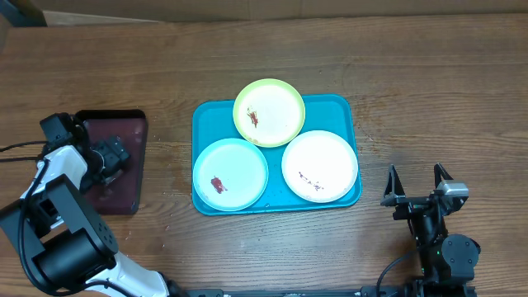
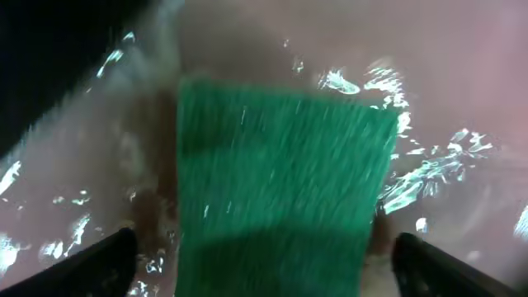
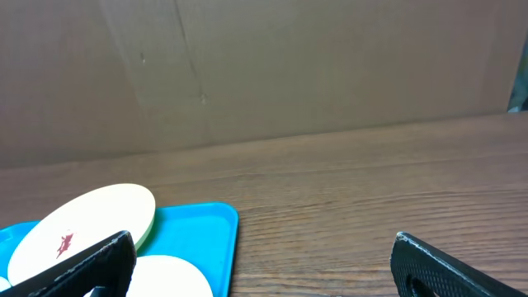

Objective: Clean dirty plates on tray and stack at the side
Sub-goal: 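Lower the left gripper onto the green sponge in the water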

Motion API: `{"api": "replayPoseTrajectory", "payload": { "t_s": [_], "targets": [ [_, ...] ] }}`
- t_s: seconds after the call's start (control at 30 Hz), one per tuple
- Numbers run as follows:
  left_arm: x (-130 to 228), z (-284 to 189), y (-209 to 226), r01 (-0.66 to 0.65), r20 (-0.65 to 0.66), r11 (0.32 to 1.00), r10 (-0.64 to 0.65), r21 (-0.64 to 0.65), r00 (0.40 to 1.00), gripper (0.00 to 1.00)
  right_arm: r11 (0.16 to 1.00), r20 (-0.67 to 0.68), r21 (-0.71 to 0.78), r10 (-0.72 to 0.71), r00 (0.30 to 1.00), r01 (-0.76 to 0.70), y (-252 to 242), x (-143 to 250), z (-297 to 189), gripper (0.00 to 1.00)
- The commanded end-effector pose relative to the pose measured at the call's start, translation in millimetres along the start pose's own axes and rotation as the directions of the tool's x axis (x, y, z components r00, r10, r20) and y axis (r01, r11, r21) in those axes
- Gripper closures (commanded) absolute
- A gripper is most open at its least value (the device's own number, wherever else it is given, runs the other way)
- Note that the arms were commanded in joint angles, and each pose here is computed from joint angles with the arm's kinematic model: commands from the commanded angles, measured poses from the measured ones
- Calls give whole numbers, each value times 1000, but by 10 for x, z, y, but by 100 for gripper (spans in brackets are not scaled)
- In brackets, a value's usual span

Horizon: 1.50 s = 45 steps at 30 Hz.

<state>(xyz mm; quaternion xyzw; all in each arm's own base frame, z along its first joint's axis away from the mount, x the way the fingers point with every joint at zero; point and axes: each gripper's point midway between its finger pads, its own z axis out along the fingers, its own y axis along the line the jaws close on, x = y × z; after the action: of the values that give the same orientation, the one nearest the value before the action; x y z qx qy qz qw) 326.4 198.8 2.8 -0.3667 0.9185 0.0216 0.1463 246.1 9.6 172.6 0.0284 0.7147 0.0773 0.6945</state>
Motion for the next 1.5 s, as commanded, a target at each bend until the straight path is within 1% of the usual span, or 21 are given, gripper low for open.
{"api": "replayPoseTrajectory", "payload": {
  "t_s": [0.0, 0.1, 0.13, 0.17, 0.3, 0.33, 0.37, 0.4, 0.73, 0.83, 0.87, 0.9, 0.93, 0.97, 1.0, 1.07, 1.1, 1.13, 1.2, 1.23, 1.47],
  "targets": [
    [307, 102, -10, 7, -111, 1000, -5, 19, 994, 28, 1000, 8, 11, -1, 1000, 1, -26, 9, -1, 0],
    [351, 97, -1, 7, -129, 1000, -5, 15, 992, 74, 1000, 8, 11, -1, 1000, 1, -26, 9, -1, 0],
    [360, 96, 0, 7, -132, 1000, -5, 14, 991, 88, 1000, 8, 11, -1, 1000, 1, -26, 9, -1, 0],
    [368, 95, 2, 7, -135, 1000, -5, 14, 991, 96, 1000, 8, 11, -1, 1000, 1, -26, 9, -1, 0],
    [373, 94, 3, 7, -138, 1000, -5, 13, 990, 95, 1000, 8, 11, -1, 1000, 1, -26, 9, -1, 0],
    [365, 95, 1, 7, -134, 1000, -5, 14, 991, 80, 1000, 8, 11, -1, 1000, 1, -26, 9, -1, 0],
    [351, 97, -1, 7, -129, 1000, -5, 15, 992, 27, 1000, 8, 11, -1, 1000, 1, -26, 9, -1, 0],
    [331, 100, -4, 7, -120, 1000, -5, 16, 993, 0, 1000, 8, 11, -1, 1000, 1, -26, 9, -1, 0],
    [-80, 114, -43, 0, 48, 1000, -1, 25, 999, 0, 1000, 8, 11, -1, 1000, 1, -26, 9, -1, 0],
    [-151, 109, -40, 0, 78, 1000, -2, 20, 997, 1, 1000, 8, 11, -1, 1000, 1, -26, 9, -1, 0],
    [-167, 108, -44, 0, 85, 1000, -2, 22, 996, 15, 1000, 8, 11, -1, 1000, 1, -26, 9, -1, 0],
    [-180, 107, -47, 0, 90, 1000, -2, 23, 996, 34, 1000, 8, 11, -1, 1000, 1, -26, 9, -1, 0],
    [-189, 106, -49, 0, 93, 1000, -2, 24, 996, 56, 1000, 8, 11, -1, 1000, 1, -26, 9, -1, 0],
    [-193, 105, -50, 0, 95, 1000, -2, 24, 995, 81, 1000, 8, 11, -1, 1000, 1, -26, 9, -1, 0],
    [-199, 105, -51, 0, 97, 1000, -3, 25, 995, 96, 1000, 8, 11, -1, 1000, 1, -26, 9, -1, 0],
    [-201, 104, -51, 0, 98, 1000, -2, 25, 995, 96, 1000, 8, 11, -1, 1000, 1, -26, 9, -1, 0],
    [-198, 105, -51, 0, 97, 1000, -2, 25, 995, 92, 1000, 8, 11, -1, 1000, 1, -26, 9, -1, 0],
    [-190, 106, -50, 0, 94, 1000, -2, 24, 996, 73, 1000, 8, 11, -1, 1000, 1, -26, 9, -1, 0],
    [-159, 108, -43, 0, 81, 1000, -2, 22, 997, 13, 1000, 8, 11, -1, 1000, 1, -26, 9, -1, 0],
    [-140, 110, -40, 0, 74, 1000, -2, 20, 997, 0, 1000, 8, 11, -1, 1000, 1, -26, 9, -1, 0],
    [166, 114, 10, 4, -51, 1000, -4, 3, 999, 0, 1000, 8, 11, -1, 1000, 1, -26, 9, -1, 0]
  ]
}}
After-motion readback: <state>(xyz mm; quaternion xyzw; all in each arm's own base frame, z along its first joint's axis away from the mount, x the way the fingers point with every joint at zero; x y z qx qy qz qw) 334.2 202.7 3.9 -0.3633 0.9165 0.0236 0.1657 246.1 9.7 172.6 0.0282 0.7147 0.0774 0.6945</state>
